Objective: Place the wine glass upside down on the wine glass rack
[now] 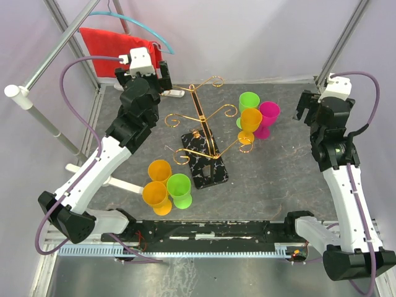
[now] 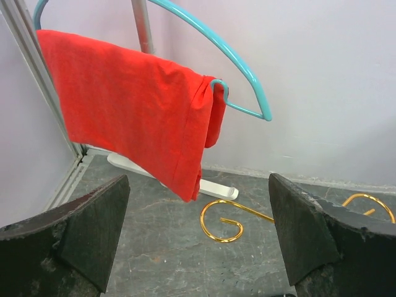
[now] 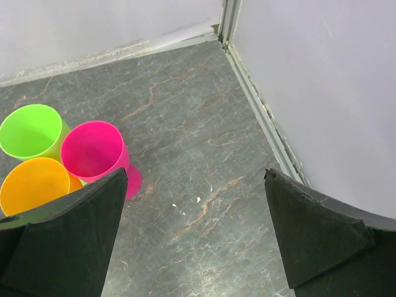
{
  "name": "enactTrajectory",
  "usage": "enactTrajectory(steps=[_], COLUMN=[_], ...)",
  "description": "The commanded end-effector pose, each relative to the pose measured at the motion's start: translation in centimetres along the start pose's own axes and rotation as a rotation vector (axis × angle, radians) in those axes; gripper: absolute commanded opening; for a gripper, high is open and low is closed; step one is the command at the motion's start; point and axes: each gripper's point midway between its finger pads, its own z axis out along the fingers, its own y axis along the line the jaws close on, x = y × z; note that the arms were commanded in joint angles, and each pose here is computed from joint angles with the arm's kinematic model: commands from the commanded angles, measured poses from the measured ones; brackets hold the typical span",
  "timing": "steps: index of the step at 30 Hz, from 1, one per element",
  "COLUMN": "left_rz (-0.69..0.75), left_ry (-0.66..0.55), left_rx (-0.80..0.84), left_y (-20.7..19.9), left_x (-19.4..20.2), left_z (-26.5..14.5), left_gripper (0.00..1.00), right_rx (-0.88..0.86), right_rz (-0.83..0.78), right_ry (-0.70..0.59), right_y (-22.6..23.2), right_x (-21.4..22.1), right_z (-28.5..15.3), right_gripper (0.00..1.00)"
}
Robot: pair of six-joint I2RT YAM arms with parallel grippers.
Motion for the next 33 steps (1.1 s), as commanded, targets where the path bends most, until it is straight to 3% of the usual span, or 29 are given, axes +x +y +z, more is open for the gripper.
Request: enactTrajectory(steps=[1,8,16,22,26,33], left_rz=[0.048,0.117,0.148,0.131,0.062,0.015], left_ry=[-0.027,-0.009,-0.009,0.049,0.030,0.132], left_rx=[0.047,0.171,0.417,0.472,0.515,0.614], left_y=[-0.3,-1.7,-5.0,-6.3,-7.3,-9.9], left_x=[-1.1,-1.4,-1.0,-0.2,-1.3,-1.0], left_z=[-0.3,-1.0,-2.9,-3.1,-3.4,-3.8], left_gripper=[0.99,0.99,0.99,0.99,0.99,0.99], right_rx=[0.064,-0.063,-0.117,-0.157,-0.178,-0.194], right_rz=[0.025,-0.102,-0.050,-0.023,-0.035,-0.030], right_ry=[-0.092,-0.038,-0.009,0.186,0.263,0.387], right_y=[-1.5,0.2,1.3,2.9,4.0,5.9], right_x=[-2.4,-1.1,-1.0,0.4,1.4,4.0], right_z=[-0.9,-1.2,-1.7,-1.1,0.2,3.2], right_gripper=[1.00,1.00,1.00,1.00,1.00,0.94])
